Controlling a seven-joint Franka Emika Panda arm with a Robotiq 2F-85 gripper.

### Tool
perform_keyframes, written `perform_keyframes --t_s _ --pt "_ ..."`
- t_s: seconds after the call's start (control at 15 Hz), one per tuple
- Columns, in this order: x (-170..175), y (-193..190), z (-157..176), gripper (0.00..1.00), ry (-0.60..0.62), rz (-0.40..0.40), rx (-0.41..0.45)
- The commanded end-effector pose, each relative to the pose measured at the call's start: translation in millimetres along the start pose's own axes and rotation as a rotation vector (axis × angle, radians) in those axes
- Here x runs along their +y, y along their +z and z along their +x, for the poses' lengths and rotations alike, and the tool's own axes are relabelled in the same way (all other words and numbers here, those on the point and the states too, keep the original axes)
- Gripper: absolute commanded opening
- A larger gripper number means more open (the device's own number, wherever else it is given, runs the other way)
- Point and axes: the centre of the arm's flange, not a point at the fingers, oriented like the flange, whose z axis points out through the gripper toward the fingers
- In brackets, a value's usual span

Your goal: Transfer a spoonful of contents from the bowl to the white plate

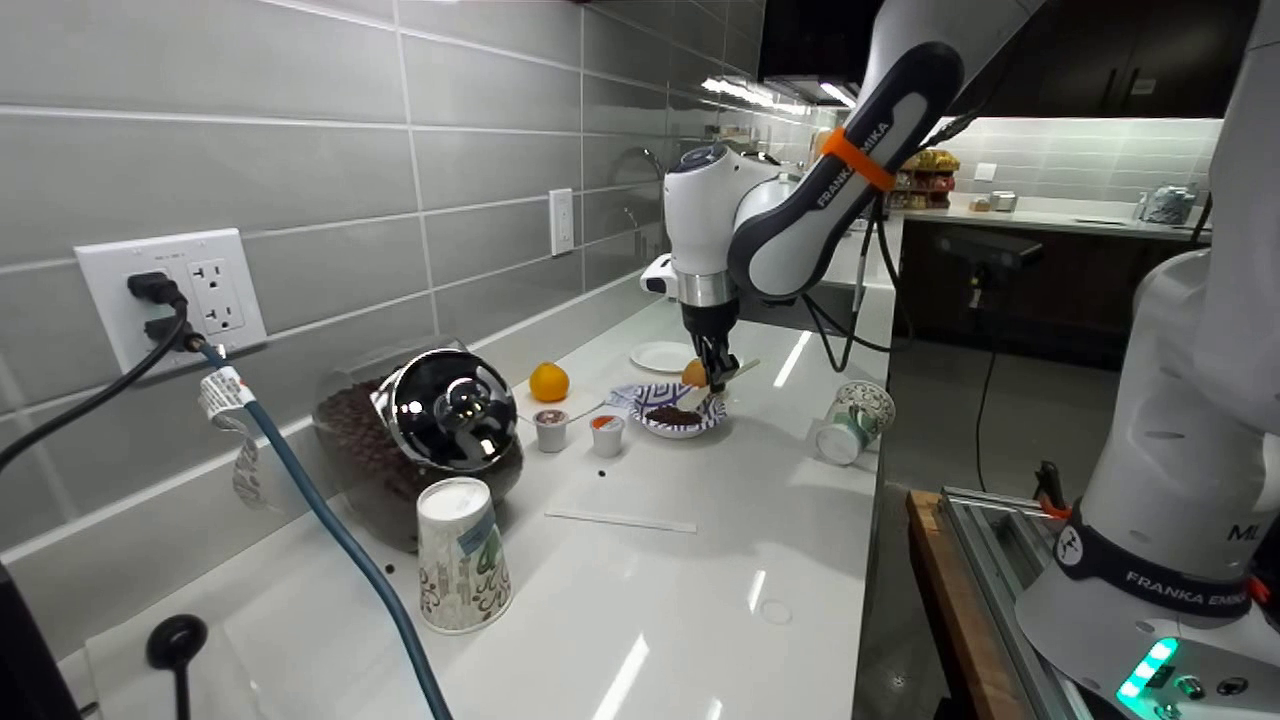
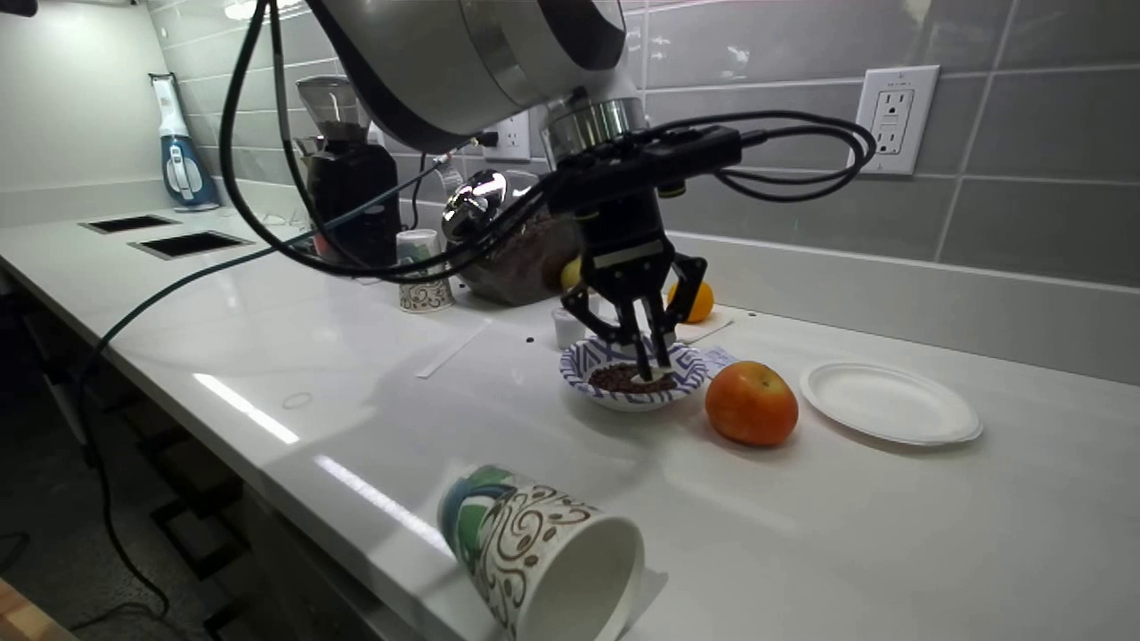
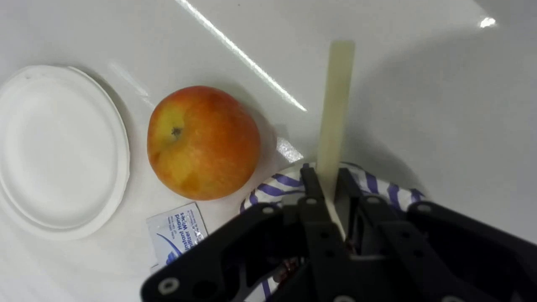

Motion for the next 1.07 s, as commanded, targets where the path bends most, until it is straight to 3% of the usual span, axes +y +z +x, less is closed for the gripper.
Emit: perform_keyframes --t_s 0.0,1.0 --pt "7 7 20 0.05 -0.004 -0.016 -0.006" --pt "-2 13 49 0.06 -0.052 -0.014 0.002"
